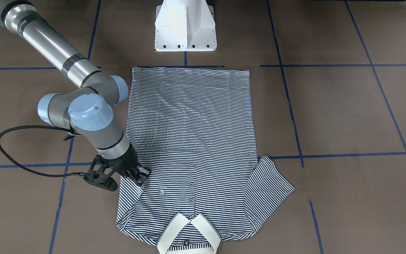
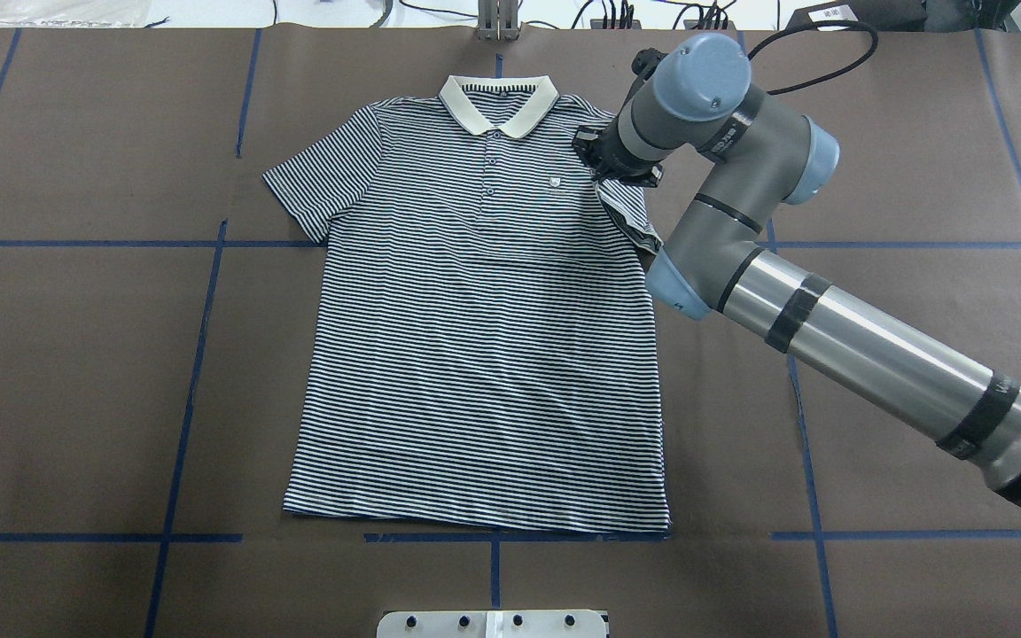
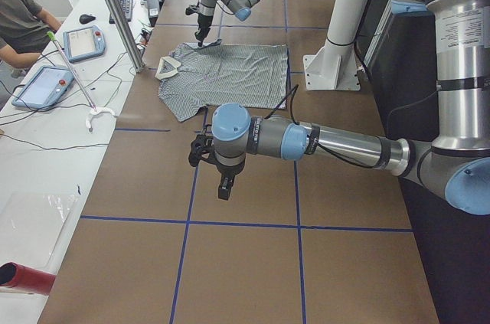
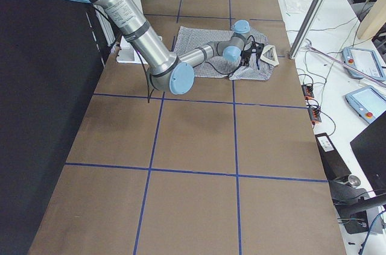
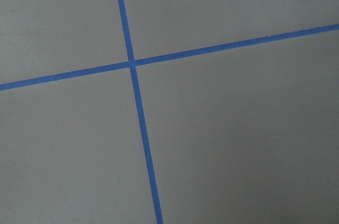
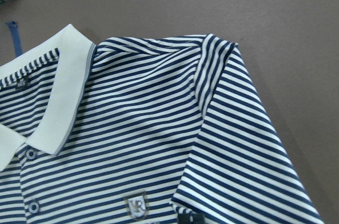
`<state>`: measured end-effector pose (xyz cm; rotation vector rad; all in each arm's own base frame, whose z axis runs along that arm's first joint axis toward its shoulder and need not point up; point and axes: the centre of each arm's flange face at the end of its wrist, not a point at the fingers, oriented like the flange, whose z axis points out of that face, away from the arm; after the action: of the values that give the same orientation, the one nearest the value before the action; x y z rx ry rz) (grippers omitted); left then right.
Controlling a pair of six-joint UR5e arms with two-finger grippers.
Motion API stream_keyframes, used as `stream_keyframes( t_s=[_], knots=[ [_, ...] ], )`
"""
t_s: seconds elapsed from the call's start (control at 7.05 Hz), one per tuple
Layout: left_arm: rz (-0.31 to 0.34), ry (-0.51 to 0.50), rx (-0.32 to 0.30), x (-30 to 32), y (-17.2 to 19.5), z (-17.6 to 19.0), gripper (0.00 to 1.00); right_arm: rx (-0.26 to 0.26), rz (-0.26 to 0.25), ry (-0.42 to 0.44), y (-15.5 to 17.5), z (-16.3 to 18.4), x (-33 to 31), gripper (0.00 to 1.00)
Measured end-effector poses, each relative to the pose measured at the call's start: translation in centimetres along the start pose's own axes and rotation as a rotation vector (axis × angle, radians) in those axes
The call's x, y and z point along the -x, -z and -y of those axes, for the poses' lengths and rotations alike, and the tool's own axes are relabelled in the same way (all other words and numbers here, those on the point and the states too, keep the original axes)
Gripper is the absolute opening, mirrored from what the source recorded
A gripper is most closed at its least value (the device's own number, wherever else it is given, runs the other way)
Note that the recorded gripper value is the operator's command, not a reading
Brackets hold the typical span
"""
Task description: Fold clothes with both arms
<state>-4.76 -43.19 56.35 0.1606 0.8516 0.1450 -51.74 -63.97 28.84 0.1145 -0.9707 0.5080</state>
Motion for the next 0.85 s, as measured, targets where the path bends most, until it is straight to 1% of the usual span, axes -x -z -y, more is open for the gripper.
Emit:
stream_keyframes(
  t_s=[0.14, 0.28, 0.43, 0.57, 0.71, 0.85],
  knots=[
    [-0.003, 0.001, 0.0, 0.0, 0.0, 0.0, 1.0, -0.019, -0.012, -0.007, -0.8, -0.3, 1.9, 0.0],
    [-0.004, 0.001, -0.001, -0.1, 0.0, 0.0, 1.0, -0.038, -0.024, -0.011, -1.3, -0.2, 2.8, 0.57],
    [-0.005, 0.001, -0.002, -0.1, 0.1, 0.1, 1.0, -0.05, -0.032, -0.012, -1.7, -0.1, 3.1, 1.0],
    [-0.009, -0.014, -0.016, -0.5, 0.3, 0.3, 1.0, -0.054, -0.033, -0.009, -1.9, -0.1, 3.3, 1.0],
    [-0.037, -0.032, -0.051, -1.3, 0.5, 1.0, 1.0, -0.055, -0.027, 0.002, -1.8, -0.5, 3.5, 1.0],
    [-0.088, -0.052, -0.085, -2.9, -0.2, 2.3, 1.0, -0.057, -0.014, 0.018, -1.3, -0.9, 3.8, 1.0]
  ],
)
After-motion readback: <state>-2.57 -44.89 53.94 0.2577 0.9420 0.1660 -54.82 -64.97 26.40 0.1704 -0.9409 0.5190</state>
